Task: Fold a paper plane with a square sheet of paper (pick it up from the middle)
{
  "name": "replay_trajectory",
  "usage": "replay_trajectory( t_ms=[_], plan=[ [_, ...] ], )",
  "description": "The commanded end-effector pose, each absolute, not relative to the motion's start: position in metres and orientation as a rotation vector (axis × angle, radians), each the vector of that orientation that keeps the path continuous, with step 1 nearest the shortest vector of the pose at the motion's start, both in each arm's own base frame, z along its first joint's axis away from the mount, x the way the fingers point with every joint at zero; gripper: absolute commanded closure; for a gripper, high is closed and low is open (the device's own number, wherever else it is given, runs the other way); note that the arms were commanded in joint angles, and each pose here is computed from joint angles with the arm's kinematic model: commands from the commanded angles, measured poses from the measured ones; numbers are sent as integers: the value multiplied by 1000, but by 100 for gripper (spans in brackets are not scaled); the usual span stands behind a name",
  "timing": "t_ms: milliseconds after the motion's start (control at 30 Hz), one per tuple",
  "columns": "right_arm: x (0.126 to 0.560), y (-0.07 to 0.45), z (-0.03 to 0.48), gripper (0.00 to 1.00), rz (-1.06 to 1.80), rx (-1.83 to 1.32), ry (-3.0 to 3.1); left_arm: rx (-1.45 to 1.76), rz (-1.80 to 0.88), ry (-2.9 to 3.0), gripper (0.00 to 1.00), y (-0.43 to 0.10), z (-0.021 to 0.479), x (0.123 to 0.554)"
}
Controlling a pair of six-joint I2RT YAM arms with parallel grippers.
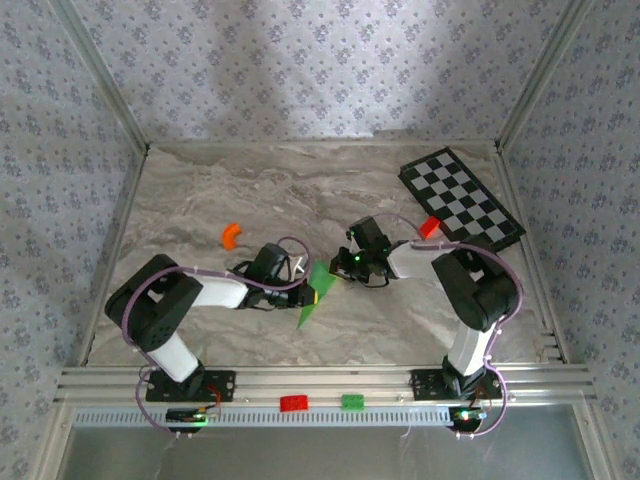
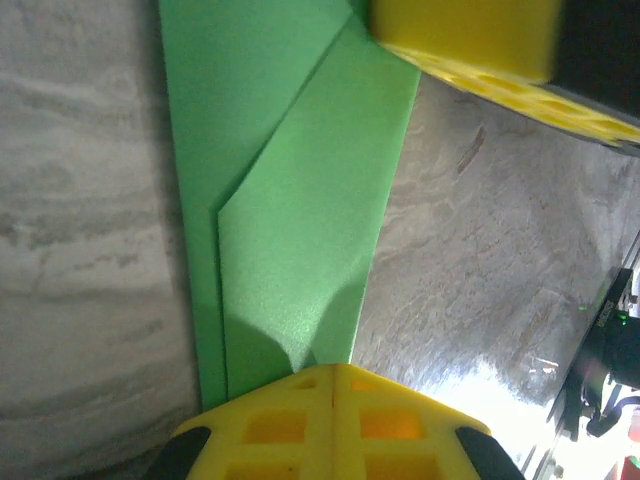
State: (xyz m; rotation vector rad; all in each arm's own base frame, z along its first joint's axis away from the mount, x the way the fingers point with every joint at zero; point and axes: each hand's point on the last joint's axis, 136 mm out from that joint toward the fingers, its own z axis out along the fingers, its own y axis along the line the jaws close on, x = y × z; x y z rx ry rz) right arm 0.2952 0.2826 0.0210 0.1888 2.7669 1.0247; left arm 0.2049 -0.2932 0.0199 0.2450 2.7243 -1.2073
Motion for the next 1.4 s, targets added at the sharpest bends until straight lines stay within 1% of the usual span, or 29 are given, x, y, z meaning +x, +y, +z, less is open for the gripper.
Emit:
replay_trajectory(
  t_ms=[0,67,167,267,333,400,600,700,833,1067,1200,1367],
  plan=[
    [288,264,-1,93,938,268,2838,184,-1104,2895,100,-275,1,181],
    [286,259,-4,94,916,268,2852,203,-1161,2837,100,-285,18,187],
    [283,256,-6,95,911,253,2868,249,-1179,2785,99,-296,41,199],
    [282,261,-4,95,938,219,2860,301,-1257,2717,99,-312,61,208],
    [281,261,-3,95,938,218,2859,316,-1296,2690,99,-321,66,213],
    [283,260,-3,95,924,223,2860,330,-1308,2696,99,-328,63,218],
    [278,256,-8,95,864,195,2899,354,-1273,2771,100,-336,33,223],
    [275,252,-11,95,846,201,2906,346,-1233,2816,100,-330,17,216],
    [272,245,-16,96,811,209,2924,346,-1181,2854,100,-318,10,205],
    [273,241,-19,98,794,210,2929,441,-1083,2916,97,-294,5,176],
    [276,241,-17,98,789,205,2921,458,-983,2949,97,-273,2,164],
    [278,244,-14,98,796,201,2914,454,-945,2964,97,-253,-2,147]
  ],
)
